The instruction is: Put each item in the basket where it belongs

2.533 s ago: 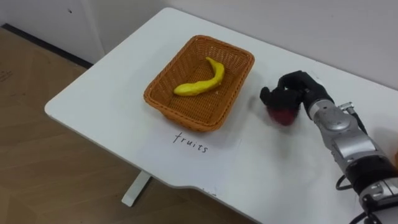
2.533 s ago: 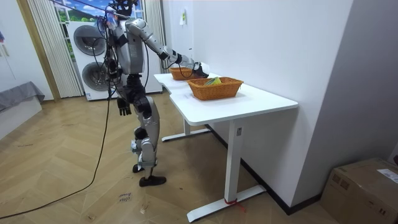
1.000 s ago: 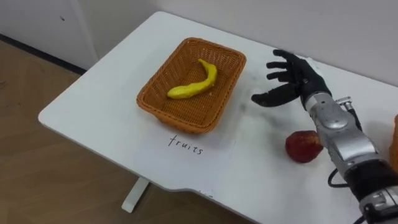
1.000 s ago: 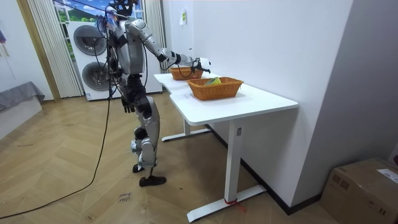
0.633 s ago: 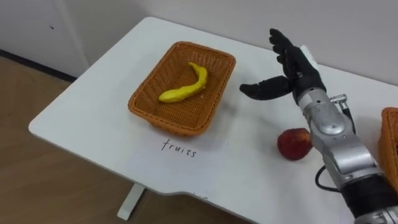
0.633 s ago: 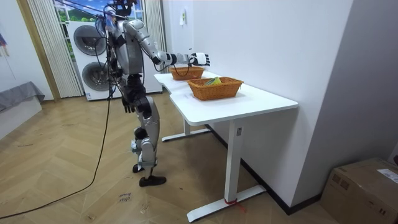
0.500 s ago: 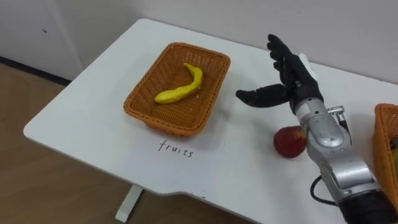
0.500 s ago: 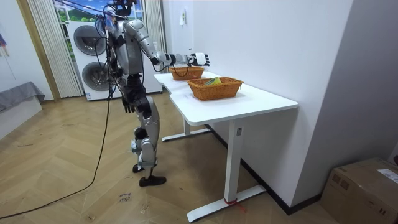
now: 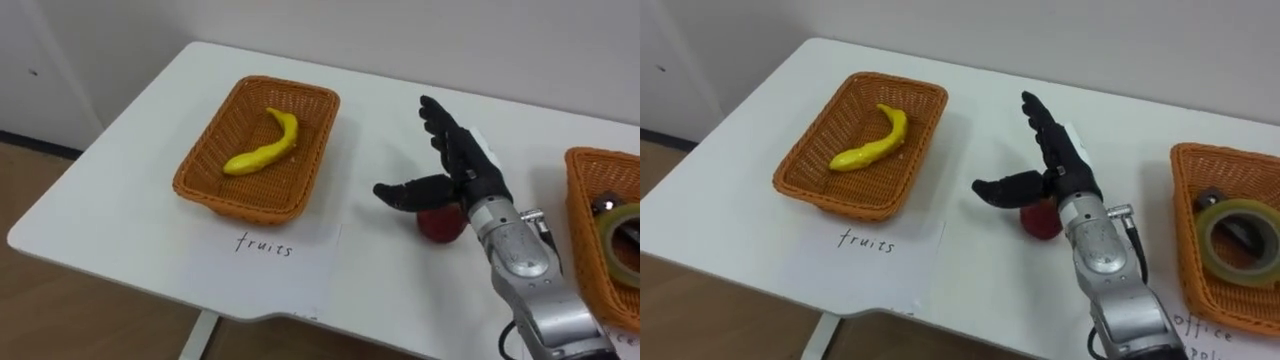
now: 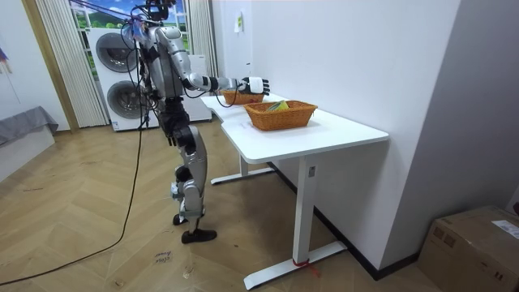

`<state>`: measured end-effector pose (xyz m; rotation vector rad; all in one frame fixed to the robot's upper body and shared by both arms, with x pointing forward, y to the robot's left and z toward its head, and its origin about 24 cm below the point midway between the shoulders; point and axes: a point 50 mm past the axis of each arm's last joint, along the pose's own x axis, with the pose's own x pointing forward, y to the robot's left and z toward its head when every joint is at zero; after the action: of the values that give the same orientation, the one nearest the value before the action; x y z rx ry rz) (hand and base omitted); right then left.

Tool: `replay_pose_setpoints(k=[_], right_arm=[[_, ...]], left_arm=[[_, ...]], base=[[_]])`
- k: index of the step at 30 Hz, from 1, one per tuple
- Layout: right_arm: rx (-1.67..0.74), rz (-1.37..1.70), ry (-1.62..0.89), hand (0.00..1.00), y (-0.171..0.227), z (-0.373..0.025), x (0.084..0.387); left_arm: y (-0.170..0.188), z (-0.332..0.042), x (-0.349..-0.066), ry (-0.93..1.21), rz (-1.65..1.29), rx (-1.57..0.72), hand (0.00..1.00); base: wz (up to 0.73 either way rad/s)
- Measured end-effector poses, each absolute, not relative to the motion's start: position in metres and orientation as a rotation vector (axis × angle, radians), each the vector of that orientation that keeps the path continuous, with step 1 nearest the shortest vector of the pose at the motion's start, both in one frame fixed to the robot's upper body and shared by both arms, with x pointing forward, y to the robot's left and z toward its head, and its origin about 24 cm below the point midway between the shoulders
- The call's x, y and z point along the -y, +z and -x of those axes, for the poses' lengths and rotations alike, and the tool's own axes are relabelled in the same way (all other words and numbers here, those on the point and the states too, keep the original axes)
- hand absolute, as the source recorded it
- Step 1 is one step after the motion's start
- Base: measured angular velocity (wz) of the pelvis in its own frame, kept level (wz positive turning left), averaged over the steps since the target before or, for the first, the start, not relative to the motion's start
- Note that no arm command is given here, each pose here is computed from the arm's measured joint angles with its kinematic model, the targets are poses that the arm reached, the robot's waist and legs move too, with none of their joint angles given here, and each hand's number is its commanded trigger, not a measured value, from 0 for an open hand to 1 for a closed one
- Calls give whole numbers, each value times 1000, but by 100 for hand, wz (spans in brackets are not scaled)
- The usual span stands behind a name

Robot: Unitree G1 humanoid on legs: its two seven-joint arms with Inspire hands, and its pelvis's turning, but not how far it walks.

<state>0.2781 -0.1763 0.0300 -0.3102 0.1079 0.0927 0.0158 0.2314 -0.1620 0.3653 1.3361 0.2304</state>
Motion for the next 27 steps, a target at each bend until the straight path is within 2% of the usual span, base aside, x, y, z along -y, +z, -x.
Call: replay_pose_setpoints(k=[27], right_arm=[[-130,301,45,0,23,-259,186]], left_arm=[[-162,-13,-233,267,-332,-1343,0]], base=[[-2]])
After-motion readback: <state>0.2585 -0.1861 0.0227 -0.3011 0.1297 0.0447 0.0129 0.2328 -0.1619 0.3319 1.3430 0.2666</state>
